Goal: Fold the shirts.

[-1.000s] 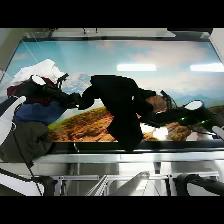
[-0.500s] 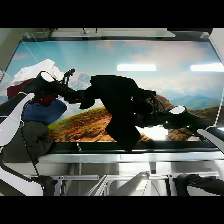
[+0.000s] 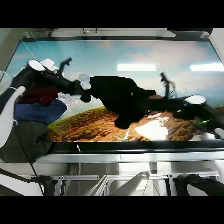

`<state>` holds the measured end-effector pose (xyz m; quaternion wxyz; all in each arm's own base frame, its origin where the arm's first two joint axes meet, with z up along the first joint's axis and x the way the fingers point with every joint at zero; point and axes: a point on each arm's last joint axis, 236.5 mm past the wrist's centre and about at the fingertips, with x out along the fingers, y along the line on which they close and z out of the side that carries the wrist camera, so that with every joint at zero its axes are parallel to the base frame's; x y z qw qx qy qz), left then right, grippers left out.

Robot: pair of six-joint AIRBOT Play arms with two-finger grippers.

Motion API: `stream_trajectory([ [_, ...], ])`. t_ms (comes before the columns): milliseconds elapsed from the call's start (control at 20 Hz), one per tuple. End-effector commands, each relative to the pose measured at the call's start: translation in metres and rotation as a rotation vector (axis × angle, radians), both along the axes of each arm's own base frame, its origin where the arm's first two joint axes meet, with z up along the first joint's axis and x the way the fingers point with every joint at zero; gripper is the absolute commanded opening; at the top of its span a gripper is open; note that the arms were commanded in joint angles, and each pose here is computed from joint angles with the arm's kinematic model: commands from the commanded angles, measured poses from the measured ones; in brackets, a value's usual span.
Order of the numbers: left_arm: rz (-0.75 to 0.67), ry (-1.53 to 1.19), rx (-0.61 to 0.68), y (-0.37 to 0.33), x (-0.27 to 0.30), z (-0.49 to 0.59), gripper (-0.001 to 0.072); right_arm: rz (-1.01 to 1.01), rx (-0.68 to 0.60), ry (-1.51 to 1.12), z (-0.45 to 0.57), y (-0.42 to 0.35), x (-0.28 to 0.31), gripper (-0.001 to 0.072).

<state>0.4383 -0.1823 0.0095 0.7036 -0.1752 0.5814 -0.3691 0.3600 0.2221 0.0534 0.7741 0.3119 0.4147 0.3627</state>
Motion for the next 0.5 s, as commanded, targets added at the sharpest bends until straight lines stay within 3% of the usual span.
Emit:
stream_trajectory([
  [0, -0.031, -0.212, -0.293, -0.008, -0.006, 0.158, 0.0019, -0.130, 0.015, -0.367, 0.144, -0.058, 0.022, 0.0020],
  [150, -0.056, -0.527, -0.411, -0.002, -0.047, 0.302, 0.0020, -0.288, -0.049, -0.748, 0.291, -0.113, -0.010, 0.0020],
  [450, -0.123, -1.034, -0.354, -0.012, -0.184, 0.459, 0.0020, -0.483, -0.273, -1.293, 0.453, -0.123, -0.149, 0.0020],
])
